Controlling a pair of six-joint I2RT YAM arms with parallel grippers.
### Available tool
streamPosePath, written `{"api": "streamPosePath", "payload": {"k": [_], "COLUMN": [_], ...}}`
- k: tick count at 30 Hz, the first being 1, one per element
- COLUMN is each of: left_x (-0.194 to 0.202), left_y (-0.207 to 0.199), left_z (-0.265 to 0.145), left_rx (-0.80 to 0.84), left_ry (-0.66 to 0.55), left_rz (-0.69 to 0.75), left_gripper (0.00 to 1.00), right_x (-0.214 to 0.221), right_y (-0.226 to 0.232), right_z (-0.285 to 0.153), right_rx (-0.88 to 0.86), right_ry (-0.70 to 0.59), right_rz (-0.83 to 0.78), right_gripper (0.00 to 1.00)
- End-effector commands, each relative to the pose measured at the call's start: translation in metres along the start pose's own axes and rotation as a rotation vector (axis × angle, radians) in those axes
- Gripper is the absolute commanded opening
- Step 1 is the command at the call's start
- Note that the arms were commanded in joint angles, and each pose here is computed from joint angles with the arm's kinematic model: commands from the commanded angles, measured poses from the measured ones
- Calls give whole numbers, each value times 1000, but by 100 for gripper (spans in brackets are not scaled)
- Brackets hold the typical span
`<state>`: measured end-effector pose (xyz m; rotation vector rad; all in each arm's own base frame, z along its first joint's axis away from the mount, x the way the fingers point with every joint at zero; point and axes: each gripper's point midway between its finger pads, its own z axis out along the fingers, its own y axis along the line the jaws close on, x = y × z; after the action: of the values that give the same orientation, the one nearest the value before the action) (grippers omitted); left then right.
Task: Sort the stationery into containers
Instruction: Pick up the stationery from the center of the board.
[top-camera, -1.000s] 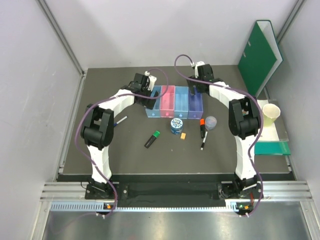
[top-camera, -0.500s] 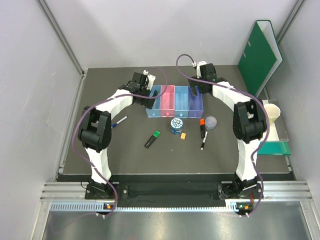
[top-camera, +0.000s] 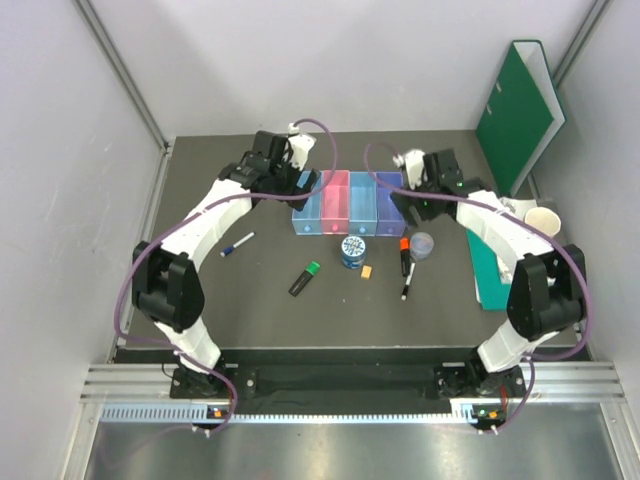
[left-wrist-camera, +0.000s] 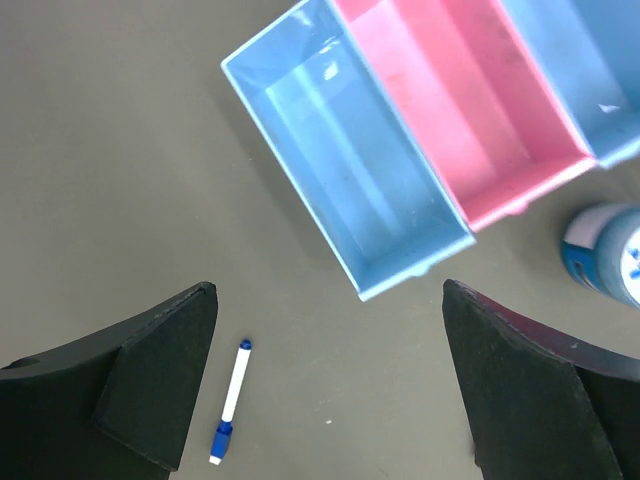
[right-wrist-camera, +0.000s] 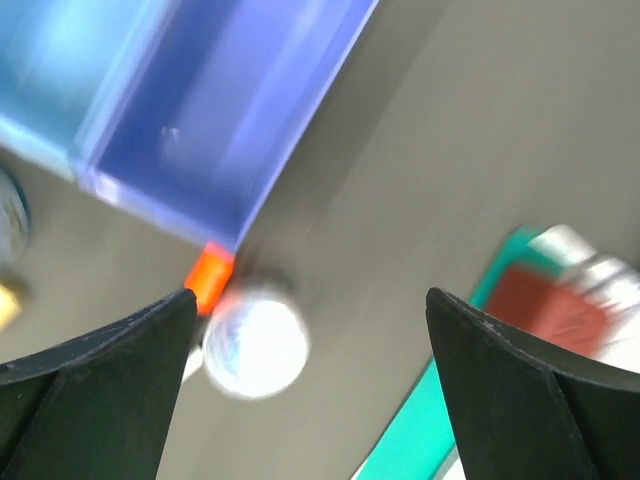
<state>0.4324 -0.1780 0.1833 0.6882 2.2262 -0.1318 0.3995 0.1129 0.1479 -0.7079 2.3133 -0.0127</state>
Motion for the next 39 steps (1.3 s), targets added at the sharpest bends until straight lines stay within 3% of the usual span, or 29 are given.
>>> {"api": "streamPosePath", "payload": {"k": [1,10,15,20,23,30,33,39], "left_x": [-7,-26,-24,-24,-25,-27,-24,-16], "left_y": [-16,-29,-32,-33,-33,-37,-38,-40], "left_z": [-26,-49,-51,-54,-54,-56,-56,-56], "left_rx": [81,98,98,95,95,106,107,113], "left_ry": [-50,-87,-90,-93,-98,-109,-106,-96], "left_rz": [66,129,120,120,121,109,109,111], "left_gripper": [99,99,99,99,99,99,99,99], "right_x": [35,52,67,75,79,79,62,29], "right_y": [20,23,28,28,30,29,24,17], "right_z": [6,30,40,41,41,36,24,-17], "right_rx": [-64,-60,-71,-70,-77,-80,-69,-67], "right_ry": [51,78,107,122,129,133,95,20], "right_rz": [-70,-72,-66,-67,-67,-52,-51,-65], "right_gripper": [97,97,88,85,76,37,31,30]}}
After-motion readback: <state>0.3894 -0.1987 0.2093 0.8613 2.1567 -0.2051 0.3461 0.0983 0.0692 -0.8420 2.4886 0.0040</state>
